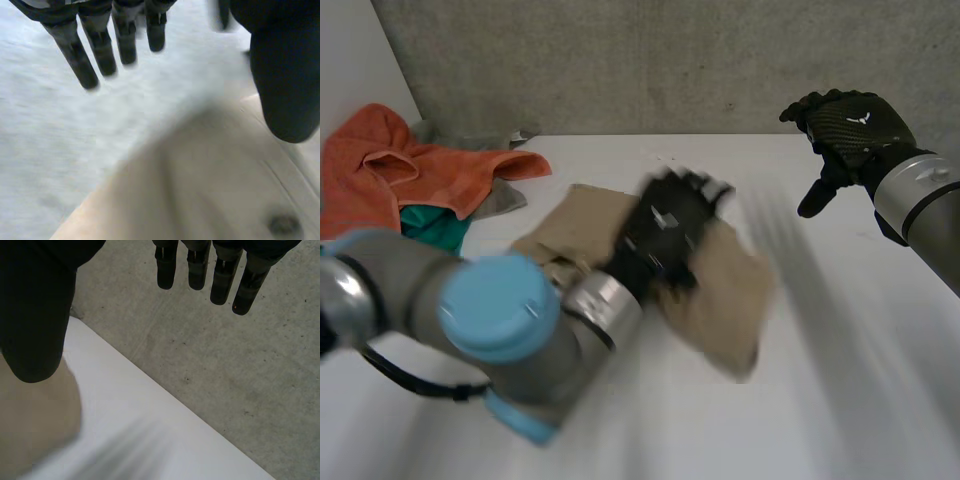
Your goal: Fold the laundry.
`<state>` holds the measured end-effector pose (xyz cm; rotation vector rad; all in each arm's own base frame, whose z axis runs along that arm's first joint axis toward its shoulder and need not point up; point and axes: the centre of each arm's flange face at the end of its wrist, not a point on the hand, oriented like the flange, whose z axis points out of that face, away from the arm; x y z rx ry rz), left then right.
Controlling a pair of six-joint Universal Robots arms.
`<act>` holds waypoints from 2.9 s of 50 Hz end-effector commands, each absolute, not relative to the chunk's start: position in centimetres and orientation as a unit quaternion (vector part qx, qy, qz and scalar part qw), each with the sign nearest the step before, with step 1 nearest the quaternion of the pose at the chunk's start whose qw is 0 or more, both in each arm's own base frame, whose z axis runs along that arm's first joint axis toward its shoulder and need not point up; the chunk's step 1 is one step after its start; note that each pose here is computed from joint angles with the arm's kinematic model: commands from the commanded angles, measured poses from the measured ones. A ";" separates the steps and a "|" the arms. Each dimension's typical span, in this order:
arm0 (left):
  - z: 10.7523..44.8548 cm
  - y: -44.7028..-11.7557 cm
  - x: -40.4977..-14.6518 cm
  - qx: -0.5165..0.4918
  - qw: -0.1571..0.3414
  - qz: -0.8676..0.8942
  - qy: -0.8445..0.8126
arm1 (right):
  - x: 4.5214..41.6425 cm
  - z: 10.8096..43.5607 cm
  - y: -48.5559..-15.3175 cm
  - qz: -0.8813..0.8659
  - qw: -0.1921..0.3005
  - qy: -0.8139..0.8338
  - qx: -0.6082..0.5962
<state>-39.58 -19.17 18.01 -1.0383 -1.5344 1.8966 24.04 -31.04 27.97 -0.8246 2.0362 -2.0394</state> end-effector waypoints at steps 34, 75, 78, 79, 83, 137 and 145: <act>12.7 -32.1 -26.9 -0.369 0.041 0.583 -0.723 | 26.0 19.2 -24.9 -0.499 0.148 0.808 -0.276; 32.2 -22.8 -27.7 -0.305 0.043 0.761 -0.572 | 25.4 32.6 -24.5 -0.682 -0.006 0.640 -0.354; 29.4 -24.2 -28.5 -0.318 0.042 0.735 -0.598 | 26.0 30.0 -26.1 -0.657 -0.004 0.659 -0.366; 27.5 -25.2 -28.9 -0.326 0.040 0.717 -0.615 | 26.3 29.0 -26.8 -0.648 -0.004 0.666 -0.369; 23.1 -27.9 -30.3 -0.339 0.037 0.682 -0.647 | 27.8 25.6 -28.9 -0.629 -0.002 0.677 -0.382; 12.7 -21.6 -25.5 -0.364 0.035 0.529 -0.766 | 23.9 13.5 -26.1 -0.524 0.028 0.732 -0.435; 12.8 -23.1 -26.3 -0.358 0.033 0.560 -0.746 | 24.4 12.8 -27.2 -0.538 0.026 0.722 -0.434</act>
